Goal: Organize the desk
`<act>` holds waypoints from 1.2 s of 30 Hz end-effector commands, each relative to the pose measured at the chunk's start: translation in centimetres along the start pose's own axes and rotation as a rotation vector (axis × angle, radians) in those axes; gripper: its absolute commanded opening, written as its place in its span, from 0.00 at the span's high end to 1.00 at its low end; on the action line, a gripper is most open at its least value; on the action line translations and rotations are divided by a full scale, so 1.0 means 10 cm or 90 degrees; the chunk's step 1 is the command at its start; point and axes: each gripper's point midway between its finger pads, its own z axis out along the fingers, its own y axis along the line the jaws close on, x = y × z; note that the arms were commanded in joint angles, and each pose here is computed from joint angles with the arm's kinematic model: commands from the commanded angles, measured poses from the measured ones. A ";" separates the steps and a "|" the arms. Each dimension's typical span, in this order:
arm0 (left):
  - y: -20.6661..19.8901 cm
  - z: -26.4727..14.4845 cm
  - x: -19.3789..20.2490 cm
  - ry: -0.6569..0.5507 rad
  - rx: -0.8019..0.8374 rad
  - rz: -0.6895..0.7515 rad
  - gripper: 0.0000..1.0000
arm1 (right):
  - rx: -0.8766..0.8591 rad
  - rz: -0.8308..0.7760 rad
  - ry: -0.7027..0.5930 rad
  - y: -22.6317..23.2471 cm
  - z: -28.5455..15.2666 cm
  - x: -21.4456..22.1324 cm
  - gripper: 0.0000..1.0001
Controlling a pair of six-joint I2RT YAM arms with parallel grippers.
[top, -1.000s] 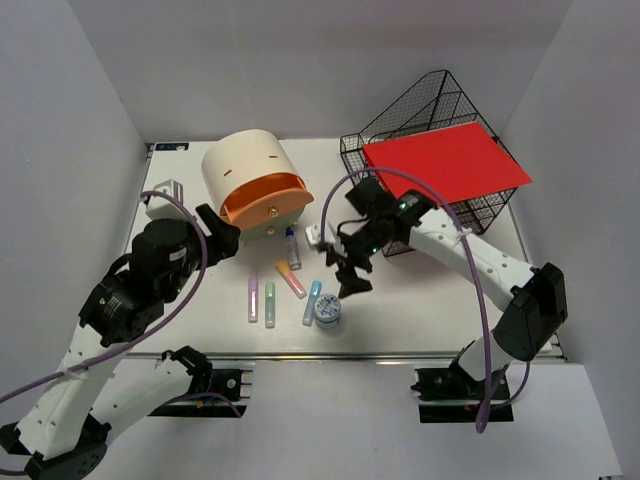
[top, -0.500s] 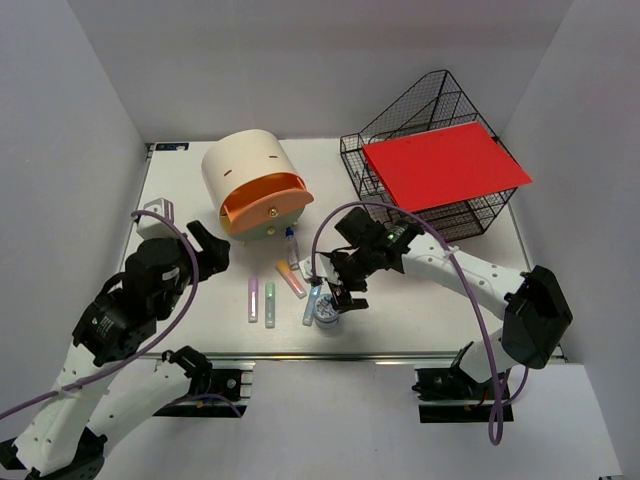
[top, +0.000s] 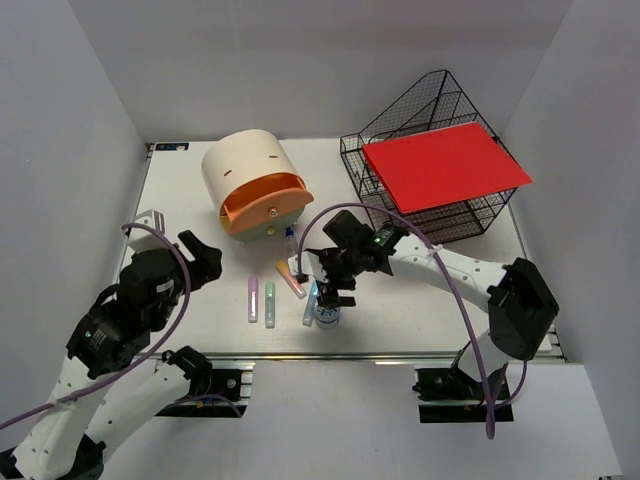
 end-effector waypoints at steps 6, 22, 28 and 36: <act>0.13 -0.04 0.06 0.002 -0.023 -0.010 0.18 | 0.027 -0.003 0.009 -0.16 0.08 -0.09 0.11; 0.09 -0.05 0.05 0.005 -0.010 -0.019 0.18 | -0.041 -0.008 0.020 0.18 0.15 -0.01 0.11; 0.10 -0.06 0.06 0.006 -0.012 -0.022 0.18 | -0.042 -0.009 0.042 0.23 0.23 0.08 0.11; 0.06 -0.04 0.07 0.008 -0.005 -0.024 0.18 | -0.025 -0.015 0.072 0.26 0.28 0.18 0.11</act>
